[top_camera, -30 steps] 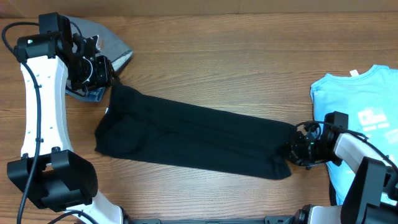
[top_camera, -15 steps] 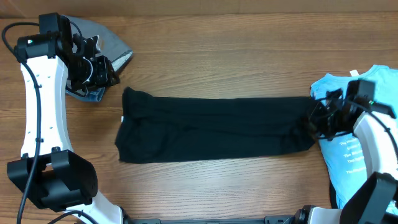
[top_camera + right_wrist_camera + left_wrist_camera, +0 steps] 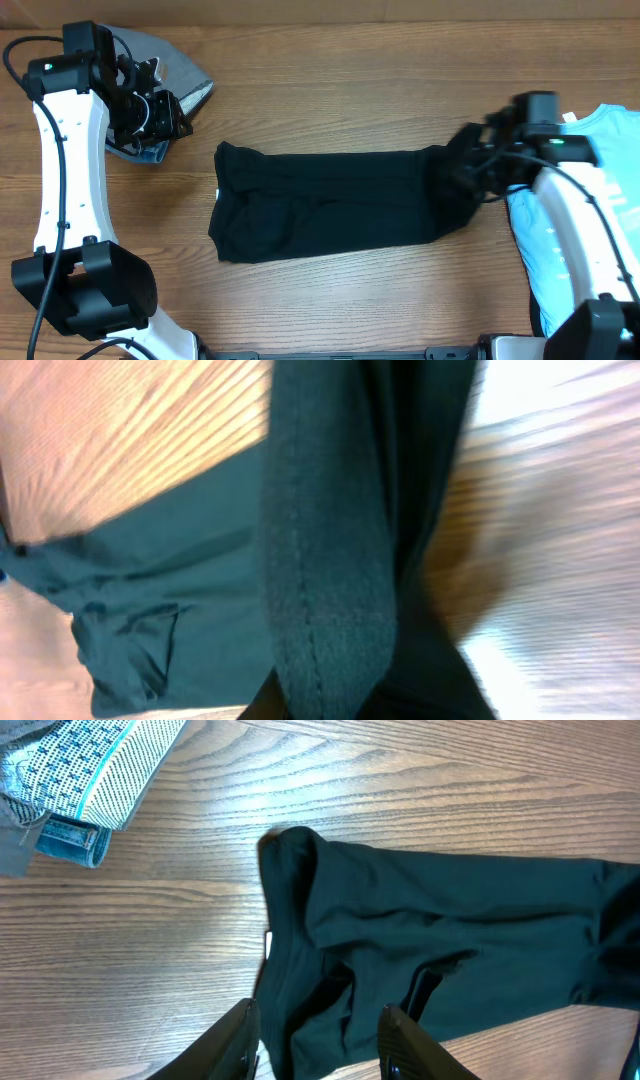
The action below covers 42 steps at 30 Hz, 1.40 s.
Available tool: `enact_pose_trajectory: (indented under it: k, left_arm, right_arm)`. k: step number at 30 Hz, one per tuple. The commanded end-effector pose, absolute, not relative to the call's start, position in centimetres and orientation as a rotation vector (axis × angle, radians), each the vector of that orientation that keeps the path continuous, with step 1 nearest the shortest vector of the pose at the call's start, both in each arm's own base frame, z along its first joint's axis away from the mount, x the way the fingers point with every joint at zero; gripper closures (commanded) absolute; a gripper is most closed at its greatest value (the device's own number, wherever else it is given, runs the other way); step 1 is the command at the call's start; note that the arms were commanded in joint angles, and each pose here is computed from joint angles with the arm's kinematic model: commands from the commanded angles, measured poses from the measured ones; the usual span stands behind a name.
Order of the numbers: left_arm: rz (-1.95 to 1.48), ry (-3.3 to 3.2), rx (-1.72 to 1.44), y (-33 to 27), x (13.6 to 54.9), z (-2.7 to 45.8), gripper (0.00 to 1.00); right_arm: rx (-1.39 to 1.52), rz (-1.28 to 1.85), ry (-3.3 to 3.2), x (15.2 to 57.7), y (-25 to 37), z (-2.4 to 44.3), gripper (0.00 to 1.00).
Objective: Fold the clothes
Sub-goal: 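Carry the strip's right end leftward with the right gripper, folding it over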
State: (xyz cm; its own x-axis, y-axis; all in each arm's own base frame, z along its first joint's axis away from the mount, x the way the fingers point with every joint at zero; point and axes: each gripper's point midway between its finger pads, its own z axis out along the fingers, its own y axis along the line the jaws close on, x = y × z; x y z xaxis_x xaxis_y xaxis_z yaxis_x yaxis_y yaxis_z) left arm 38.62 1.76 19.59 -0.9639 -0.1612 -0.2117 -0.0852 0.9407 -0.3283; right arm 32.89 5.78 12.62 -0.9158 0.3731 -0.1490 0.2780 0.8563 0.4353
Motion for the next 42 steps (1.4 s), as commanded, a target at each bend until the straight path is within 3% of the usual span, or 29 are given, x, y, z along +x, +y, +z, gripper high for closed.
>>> enact_pose_trajectory:
  k: [1,9,23,24,26,28,34,39,42]
  left_arm:
    - [-0.476,2.813,-0.123,1.1,38.6,21.3,0.58]
    - [-0.479,2.822,-0.126,1.1,38.4,21.3,0.58]
    - [-0.481,2.828,-0.128,1.1,38.2,21.3,0.57]
    - [-0.481,2.828,-0.128,1.1,38.2,21.3,0.57]
    - [-0.481,2.828,-0.128,1.1,38.2,21.3,0.57]
    - [-0.481,2.829,-0.128,1.1,38.2,21.3,0.57]
    - [-0.482,2.833,-0.129,1.1,38.1,21.2,0.57]
    - [-0.482,2.835,-0.129,1.1,38.1,21.2,0.58]
    - [-0.485,2.842,-0.132,1.0,37.9,21.2,0.59]
  right_arm:
    - [0.535,0.594,2.878,32.2,8.7,10.1,0.96]
    - [0.352,0.732,2.876,32.5,17.4,9.1,0.96]
    - [0.268,0.836,2.935,31.6,23.9,5.8,0.9]
    - [0.254,0.845,2.926,31.6,24.3,5.9,0.86]
    - [0.236,0.852,2.924,31.5,24.7,5.9,0.54]
    - [0.238,0.848,2.931,31.4,24.6,5.9,0.47]
    - [0.142,0.864,2.827,32.7,23.5,9.1,0.53]
    - [0.25,0.804,2.776,33.8,19.8,11.0,0.89]
    - [0.343,0.761,2.84,33.2,17.8,9.5,0.95]
